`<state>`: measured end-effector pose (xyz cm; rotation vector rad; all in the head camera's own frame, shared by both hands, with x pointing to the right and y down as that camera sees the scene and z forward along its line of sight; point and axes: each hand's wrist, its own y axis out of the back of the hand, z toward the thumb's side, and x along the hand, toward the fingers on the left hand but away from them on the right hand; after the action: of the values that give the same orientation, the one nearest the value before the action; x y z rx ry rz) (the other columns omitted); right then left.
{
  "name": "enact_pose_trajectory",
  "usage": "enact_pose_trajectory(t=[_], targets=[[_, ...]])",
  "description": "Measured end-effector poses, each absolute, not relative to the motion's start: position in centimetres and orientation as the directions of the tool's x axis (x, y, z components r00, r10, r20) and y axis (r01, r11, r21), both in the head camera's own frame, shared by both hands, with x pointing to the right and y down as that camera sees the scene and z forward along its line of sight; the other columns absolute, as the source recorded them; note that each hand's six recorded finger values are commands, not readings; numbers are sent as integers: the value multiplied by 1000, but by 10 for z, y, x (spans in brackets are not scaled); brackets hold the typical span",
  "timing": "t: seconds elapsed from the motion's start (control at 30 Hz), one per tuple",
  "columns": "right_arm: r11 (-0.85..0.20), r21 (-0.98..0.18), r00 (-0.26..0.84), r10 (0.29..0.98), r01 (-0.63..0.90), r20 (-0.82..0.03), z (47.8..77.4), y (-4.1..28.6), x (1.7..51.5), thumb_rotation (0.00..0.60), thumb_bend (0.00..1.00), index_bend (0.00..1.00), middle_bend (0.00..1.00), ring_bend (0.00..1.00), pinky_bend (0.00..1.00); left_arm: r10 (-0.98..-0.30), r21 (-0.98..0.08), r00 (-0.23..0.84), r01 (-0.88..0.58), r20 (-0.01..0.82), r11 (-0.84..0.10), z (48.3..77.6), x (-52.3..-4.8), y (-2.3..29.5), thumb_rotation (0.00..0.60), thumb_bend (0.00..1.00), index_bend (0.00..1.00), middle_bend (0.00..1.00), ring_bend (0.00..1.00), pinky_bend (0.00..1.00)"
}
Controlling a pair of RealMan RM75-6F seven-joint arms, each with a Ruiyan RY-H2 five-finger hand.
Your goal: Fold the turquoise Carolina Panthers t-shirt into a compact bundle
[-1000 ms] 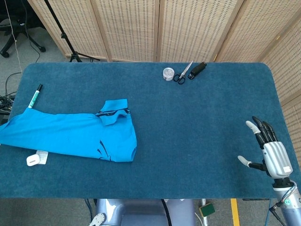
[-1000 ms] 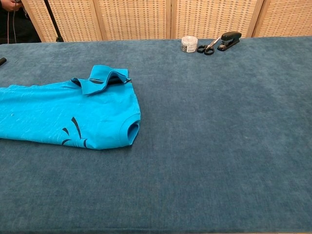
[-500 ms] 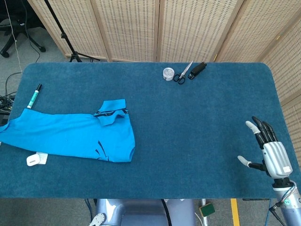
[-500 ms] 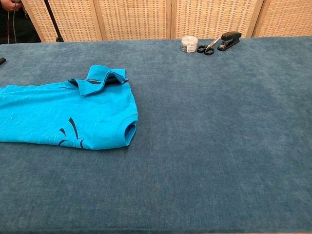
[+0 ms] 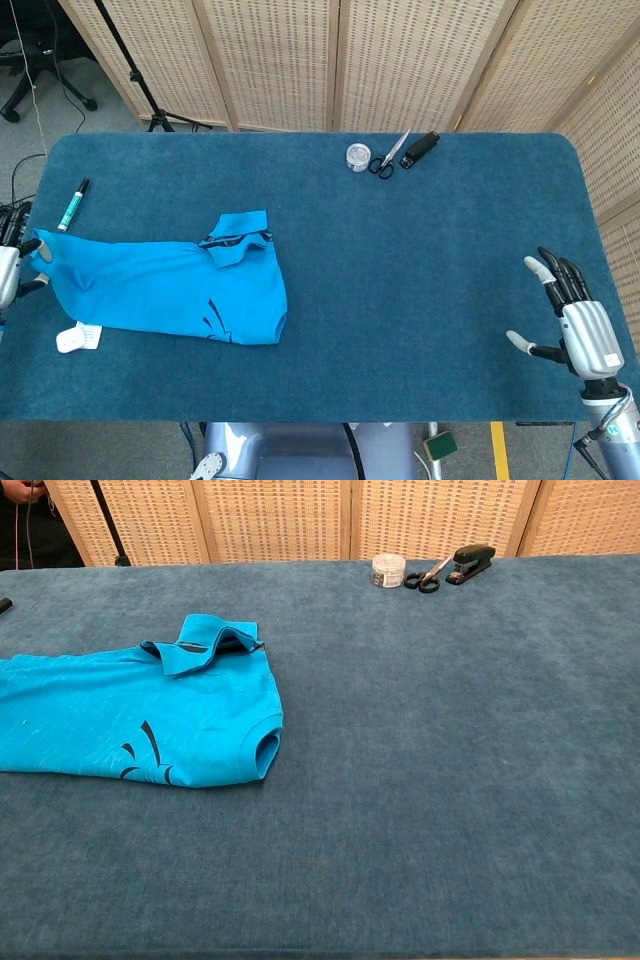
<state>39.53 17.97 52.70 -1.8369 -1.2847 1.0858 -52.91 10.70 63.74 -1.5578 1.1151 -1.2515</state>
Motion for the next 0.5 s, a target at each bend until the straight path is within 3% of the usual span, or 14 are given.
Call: enact_pose_trajectory(t=[0.27, 0.5], targets=[[-310, -848, 176, 950, 430, -258, 523, 179, 398, 600, 0, 0, 0, 0, 0, -948, -927, 268, -282, 172, -247, 636, -440, 105, 600, 565, 762, 0, 0, 0], [-307, -847, 176, 951, 434, -255, 522, 179, 399, 600, 0, 0, 0, 0, 0, -917, -921, 385, -312, 103, -234, 632, -353, 103, 600, 564, 761, 0, 0, 0]])
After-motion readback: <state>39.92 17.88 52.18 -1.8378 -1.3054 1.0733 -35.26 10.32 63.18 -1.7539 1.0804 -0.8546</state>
